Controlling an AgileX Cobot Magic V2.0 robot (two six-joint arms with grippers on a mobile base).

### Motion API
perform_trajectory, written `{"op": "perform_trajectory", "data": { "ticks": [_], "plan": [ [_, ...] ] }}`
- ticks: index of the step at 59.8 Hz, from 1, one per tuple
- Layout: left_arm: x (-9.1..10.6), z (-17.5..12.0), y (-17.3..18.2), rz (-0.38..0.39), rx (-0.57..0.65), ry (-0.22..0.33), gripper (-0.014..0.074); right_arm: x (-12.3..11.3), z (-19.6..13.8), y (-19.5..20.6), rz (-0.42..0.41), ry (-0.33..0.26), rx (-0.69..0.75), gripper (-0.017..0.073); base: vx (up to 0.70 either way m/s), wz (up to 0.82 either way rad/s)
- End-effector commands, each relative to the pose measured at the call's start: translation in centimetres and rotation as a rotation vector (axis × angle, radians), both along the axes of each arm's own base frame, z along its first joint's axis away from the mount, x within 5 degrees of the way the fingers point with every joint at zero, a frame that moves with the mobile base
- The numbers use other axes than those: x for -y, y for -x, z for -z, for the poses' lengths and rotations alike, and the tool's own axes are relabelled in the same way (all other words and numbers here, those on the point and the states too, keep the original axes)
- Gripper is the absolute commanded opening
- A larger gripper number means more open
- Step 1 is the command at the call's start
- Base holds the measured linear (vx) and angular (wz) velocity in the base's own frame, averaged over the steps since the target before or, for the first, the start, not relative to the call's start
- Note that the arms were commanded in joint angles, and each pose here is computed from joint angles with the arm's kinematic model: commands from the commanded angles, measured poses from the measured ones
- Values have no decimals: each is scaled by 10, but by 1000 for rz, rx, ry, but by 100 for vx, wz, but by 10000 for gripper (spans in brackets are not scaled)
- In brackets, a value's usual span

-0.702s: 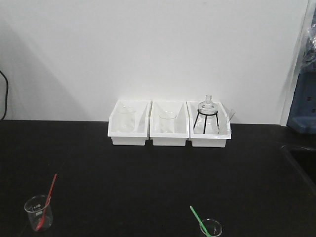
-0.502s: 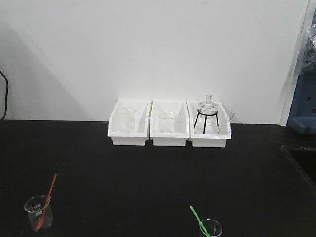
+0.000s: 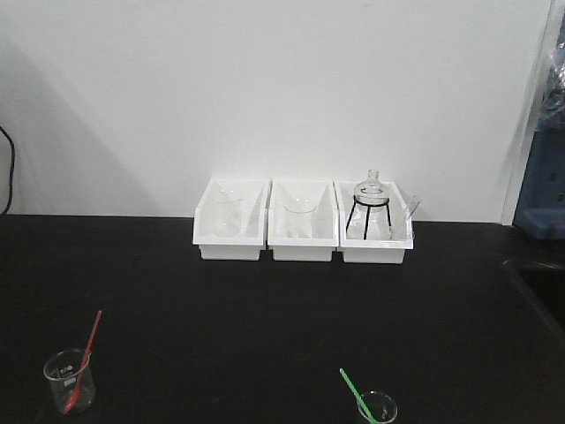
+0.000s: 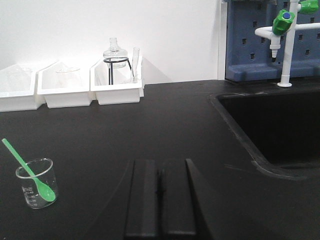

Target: Sort red and green spoons into left cabinet

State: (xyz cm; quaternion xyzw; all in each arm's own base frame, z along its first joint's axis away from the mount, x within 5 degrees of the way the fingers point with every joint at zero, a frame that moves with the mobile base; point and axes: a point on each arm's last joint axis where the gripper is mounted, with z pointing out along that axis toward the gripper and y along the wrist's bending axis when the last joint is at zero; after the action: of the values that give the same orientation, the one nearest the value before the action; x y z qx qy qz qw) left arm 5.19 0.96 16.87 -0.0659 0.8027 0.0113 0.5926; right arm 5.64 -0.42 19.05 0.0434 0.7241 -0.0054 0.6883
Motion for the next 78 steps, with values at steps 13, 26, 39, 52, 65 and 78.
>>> {"op": "perform_trajectory", "data": {
  "ticks": [13,26,39,52,65,78],
  "plan": [
    [1,-6,-2,34,85,-59,-7,0,-8,0,-2,10,89,-7,0,0],
    [1,-6,-2,34,85,-59,-7,0,-8,0,-2,10,89,-7,0,0],
    [1,-6,-2,33,84,-59,-7,0,-8,0,-2,10,89,-7,0,0],
    [1,-6,-2,33,84,-59,-7,0,-8,0,-2,10,89,-7,0,0],
    [1,-6,-2,33,84,-59,-7,0,-8,0,-2,10,89,-7,0,0],
    [2,-7,-2,39,99,-59,-7,0,-8,0,-2,10,89,-7,0,0]
  ]
}}
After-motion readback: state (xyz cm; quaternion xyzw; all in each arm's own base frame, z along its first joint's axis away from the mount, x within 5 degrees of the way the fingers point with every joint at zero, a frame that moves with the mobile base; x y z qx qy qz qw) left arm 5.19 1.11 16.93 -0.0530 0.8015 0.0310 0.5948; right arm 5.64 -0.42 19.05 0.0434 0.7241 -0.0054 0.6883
